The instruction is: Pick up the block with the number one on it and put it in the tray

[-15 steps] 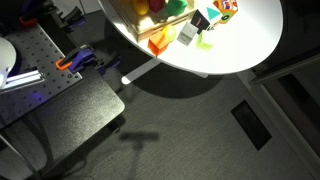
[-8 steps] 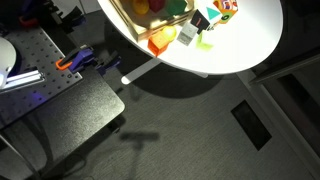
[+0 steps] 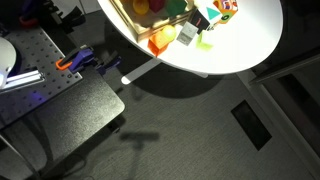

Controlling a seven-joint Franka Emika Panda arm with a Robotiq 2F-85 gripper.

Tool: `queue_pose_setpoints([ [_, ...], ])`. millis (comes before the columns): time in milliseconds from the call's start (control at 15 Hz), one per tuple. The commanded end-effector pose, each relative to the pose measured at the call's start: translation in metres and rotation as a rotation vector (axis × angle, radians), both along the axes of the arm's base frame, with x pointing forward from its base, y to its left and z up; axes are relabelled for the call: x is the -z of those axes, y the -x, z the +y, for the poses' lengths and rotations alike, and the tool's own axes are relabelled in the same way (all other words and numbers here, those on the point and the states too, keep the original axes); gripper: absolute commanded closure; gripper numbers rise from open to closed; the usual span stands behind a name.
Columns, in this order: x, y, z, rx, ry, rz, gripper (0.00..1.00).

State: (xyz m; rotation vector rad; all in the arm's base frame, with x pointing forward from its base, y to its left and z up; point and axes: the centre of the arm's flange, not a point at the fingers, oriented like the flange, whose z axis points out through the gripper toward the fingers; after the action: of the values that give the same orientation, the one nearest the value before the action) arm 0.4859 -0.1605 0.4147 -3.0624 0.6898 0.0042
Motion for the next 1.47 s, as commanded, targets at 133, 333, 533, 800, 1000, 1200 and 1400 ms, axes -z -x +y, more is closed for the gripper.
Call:
queue_pose_setpoints([
  [133, 0.0, 0.0, 0.0, 0.0, 0.0, 0.0, 0.0],
  [333, -0.002, -0.009, -0.004, 0.022, -0.002, -0.008, 0.0],
  [533, -0.004, -0.02, -0.007, 0.039, -0.008, -0.01, 0.0],
  [800, -0.001, -0.04, -0.013, 0.065, 0.001, 0.001, 0.0],
  [1000, 0.01, -0.059, -0.019, 0.093, 0.009, 0.015, 0.0],
  [1200, 0.024, -0.077, -0.025, 0.106, 0.012, 0.03, 0.0],
  [1400, 0.042, -0.095, -0.03, 0.105, 0.02, 0.043, 0.0],
])
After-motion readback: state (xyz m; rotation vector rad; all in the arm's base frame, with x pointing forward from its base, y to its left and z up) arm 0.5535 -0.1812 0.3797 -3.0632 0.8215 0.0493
